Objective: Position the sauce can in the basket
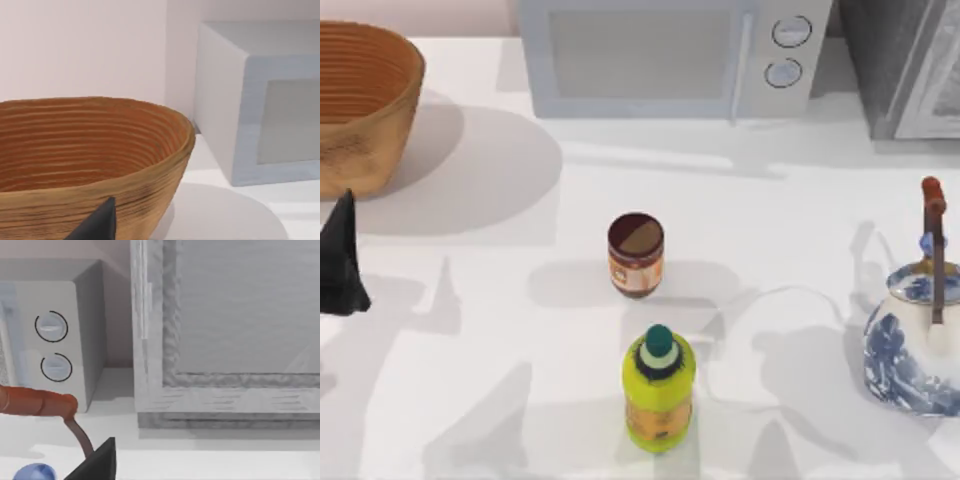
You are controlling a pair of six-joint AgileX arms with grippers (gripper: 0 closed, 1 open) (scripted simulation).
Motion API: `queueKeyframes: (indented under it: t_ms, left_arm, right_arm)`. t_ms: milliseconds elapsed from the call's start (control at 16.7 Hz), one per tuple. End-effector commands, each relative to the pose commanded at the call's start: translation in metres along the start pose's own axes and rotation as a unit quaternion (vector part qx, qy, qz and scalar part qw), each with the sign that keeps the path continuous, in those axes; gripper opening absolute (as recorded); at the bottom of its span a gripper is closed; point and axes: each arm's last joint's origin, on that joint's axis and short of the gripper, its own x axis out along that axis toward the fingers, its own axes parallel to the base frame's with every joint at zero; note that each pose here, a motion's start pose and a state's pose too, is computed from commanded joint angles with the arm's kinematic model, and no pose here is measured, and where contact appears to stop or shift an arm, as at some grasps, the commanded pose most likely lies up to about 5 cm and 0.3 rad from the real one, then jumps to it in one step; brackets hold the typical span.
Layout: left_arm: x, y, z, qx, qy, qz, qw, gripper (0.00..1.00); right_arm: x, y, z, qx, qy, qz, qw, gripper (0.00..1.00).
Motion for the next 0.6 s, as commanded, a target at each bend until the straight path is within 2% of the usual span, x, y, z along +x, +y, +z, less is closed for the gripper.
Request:
queueKeyframes:
  t_ms: [300, 480, 600]
  left_arm:
    - [0.062, 0.011, 0.006, -0.01, 0.012, -0.125, 0.992, 1.0]
    - [0.107, 0.013, -0.009, -0.014, 0.016, -0.224, 0.974, 1.0]
    - [0.137, 0.01, -0.028, -0.015, 0.016, -0.294, 0.956, 1.0]
  right_arm:
    - [0.0, 0.0, 0.0, 0.0, 0.0, 0.0, 1.0, 1.0]
    - [0.0, 0.0, 0.0, 0.0, 0.0, 0.0, 1.0, 1.0]
    - [0.0, 0.0, 0.0, 0.0, 0.0, 0.0, 1.0, 1.0]
